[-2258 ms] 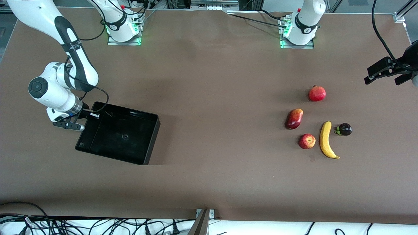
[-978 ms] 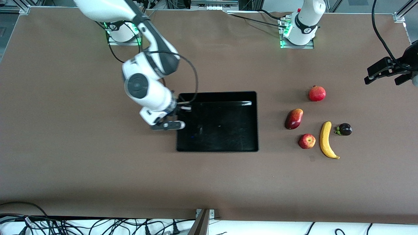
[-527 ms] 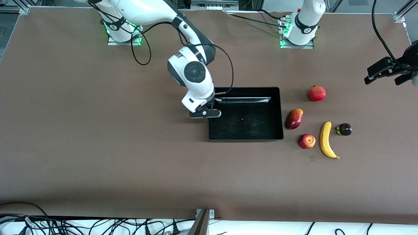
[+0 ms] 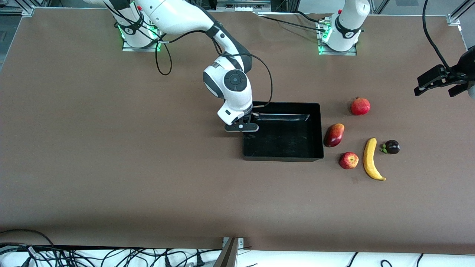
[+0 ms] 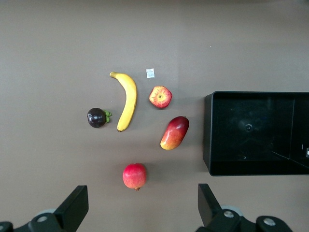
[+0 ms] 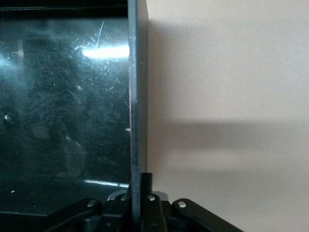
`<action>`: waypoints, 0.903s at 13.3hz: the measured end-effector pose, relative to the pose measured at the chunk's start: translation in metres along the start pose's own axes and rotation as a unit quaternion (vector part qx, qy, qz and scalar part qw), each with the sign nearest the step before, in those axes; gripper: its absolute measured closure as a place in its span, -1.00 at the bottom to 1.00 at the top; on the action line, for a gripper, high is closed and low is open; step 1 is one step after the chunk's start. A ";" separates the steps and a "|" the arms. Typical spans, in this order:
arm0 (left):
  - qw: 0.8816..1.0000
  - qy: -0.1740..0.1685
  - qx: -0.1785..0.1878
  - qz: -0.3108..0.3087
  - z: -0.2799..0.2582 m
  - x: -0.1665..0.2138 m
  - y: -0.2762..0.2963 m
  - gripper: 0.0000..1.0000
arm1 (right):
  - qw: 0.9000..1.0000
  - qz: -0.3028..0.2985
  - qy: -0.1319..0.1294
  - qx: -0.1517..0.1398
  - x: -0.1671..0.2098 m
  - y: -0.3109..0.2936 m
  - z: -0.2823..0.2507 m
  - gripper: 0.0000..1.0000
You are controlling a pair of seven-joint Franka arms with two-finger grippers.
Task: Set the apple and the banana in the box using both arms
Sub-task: 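Slide the black box beside the fruit with the right gripper and release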
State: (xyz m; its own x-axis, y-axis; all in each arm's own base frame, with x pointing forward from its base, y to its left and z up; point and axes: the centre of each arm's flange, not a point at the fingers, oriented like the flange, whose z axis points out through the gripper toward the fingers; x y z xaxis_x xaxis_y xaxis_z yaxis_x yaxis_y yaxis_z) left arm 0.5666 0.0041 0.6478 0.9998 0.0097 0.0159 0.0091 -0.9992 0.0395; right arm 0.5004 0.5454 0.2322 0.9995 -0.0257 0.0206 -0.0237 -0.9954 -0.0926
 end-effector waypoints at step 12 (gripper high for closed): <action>1.000 0.000 0.000 0.000 0.000 0.000 0.000 -1.00 | 0.999 -0.012 0.048 -0.003 0.001 -0.021 -0.041 -0.63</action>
State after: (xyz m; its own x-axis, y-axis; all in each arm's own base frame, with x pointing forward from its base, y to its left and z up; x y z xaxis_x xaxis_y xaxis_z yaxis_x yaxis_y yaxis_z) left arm 0.5666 0.0044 0.6477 0.9998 0.0101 0.0157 0.0095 -0.9992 0.0395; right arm 0.5014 0.5623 0.2746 0.9929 -0.0107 0.1184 -0.0006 -0.9964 -0.0848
